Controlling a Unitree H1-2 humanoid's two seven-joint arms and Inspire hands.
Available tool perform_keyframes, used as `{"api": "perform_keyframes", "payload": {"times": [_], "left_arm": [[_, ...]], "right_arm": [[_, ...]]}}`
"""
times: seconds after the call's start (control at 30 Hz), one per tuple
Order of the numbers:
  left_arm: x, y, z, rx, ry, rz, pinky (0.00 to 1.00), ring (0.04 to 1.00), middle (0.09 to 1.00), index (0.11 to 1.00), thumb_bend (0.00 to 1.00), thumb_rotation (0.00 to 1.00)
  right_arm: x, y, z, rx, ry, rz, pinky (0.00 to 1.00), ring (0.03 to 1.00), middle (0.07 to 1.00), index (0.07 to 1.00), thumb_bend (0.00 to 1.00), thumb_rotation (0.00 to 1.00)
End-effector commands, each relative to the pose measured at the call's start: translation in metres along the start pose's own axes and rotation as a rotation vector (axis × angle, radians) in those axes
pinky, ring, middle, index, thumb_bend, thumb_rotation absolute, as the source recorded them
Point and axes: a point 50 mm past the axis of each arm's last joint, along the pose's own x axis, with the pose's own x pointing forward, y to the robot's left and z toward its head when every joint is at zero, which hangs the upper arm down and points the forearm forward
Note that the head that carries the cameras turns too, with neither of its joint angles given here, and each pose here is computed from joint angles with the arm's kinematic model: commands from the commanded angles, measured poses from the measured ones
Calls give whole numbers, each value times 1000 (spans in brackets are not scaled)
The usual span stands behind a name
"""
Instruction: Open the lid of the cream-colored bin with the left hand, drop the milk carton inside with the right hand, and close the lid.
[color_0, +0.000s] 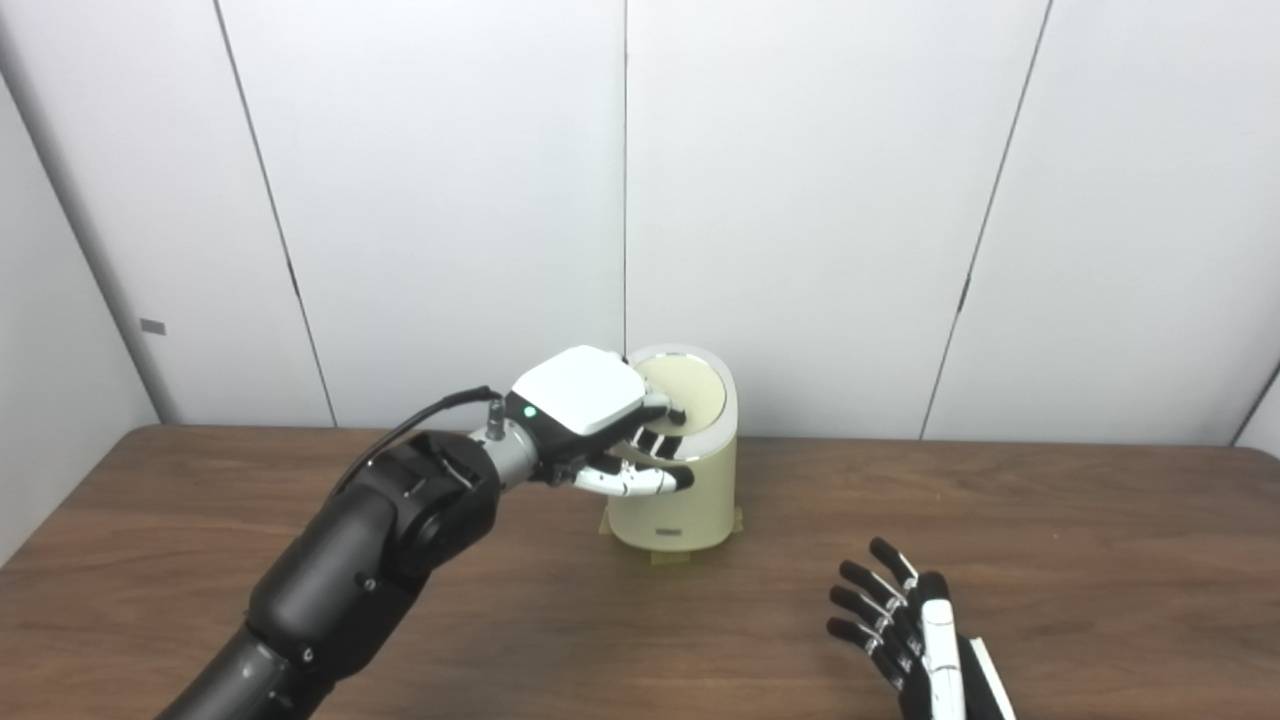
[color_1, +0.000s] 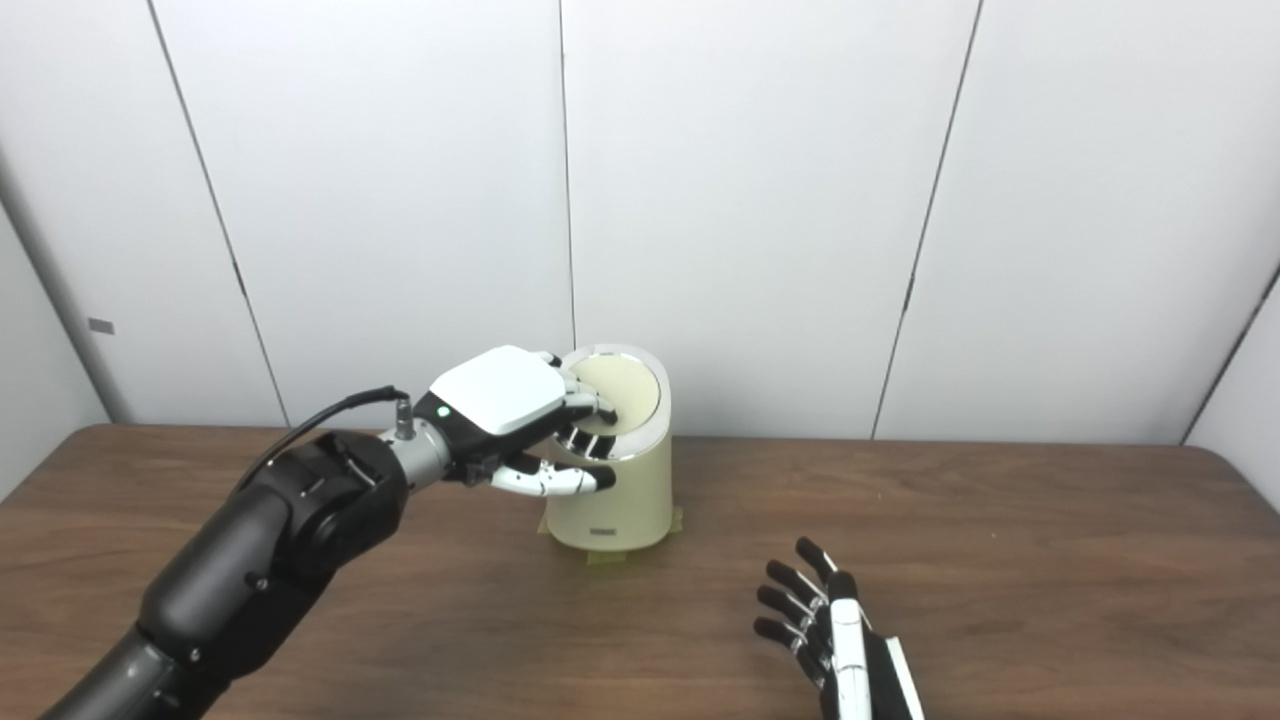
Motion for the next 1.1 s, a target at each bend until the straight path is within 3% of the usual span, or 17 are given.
{"api": "perform_keyframes", "payload": {"times": [0.0, 0.17, 0.33, 0.43, 0.57, 0.7, 0.87, 1.07], "left_arm": [[0, 35, 5, -96, -11, 181, 842, 869, 845, 840, 449, 1000], [-16, 39, 7, -360, 27, 351, 756, 858, 869, 852, 380, 1000], [-40, 26, 8, -592, 91, 462, 822, 895, 900, 884, 346, 1000], [-58, 13, 6, -741, 117, 492, 877, 920, 906, 902, 381, 1000], [-86, -9, 8, -943, 175, 520, 869, 910, 903, 910, 420, 1000], [-115, -36, 18, -1120, 223, 553, 884, 915, 910, 925, 370, 1000], [-142, -62, 30, -1284, 276, 576, 920, 932, 936, 956, 300, 1000], [-166, -89, 42, -1402, 329, 622, 971, 962, 959, 968, 337, 1000]], "right_arm": [[6, 3, 21, 19, -89, 21, 703, 796, 821, 896, 567, 1000], [6, -1, 23, 18, -92, 15, 725, 807, 830, 899, 591, 1000], [5, -4, 27, 10, -103, 17, 715, 811, 839, 900, 591, 1000], [6, -7, 31, 5, -114, 23, 706, 818, 842, 895, 603, 983], [8, -11, 36, -13, -140, 36, 755, 837, 857, 889, 621, 975], [13, -19, 41, -29, -171, 49, 807, 871, 881, 899, 627, 978], [20, -30, 45, -55, -180, 63, 880, 921, 921, 922, 636, 991], [27, -39, 47, -79, -191, 84, 944, 961, 952, 942, 625, 994]]}}
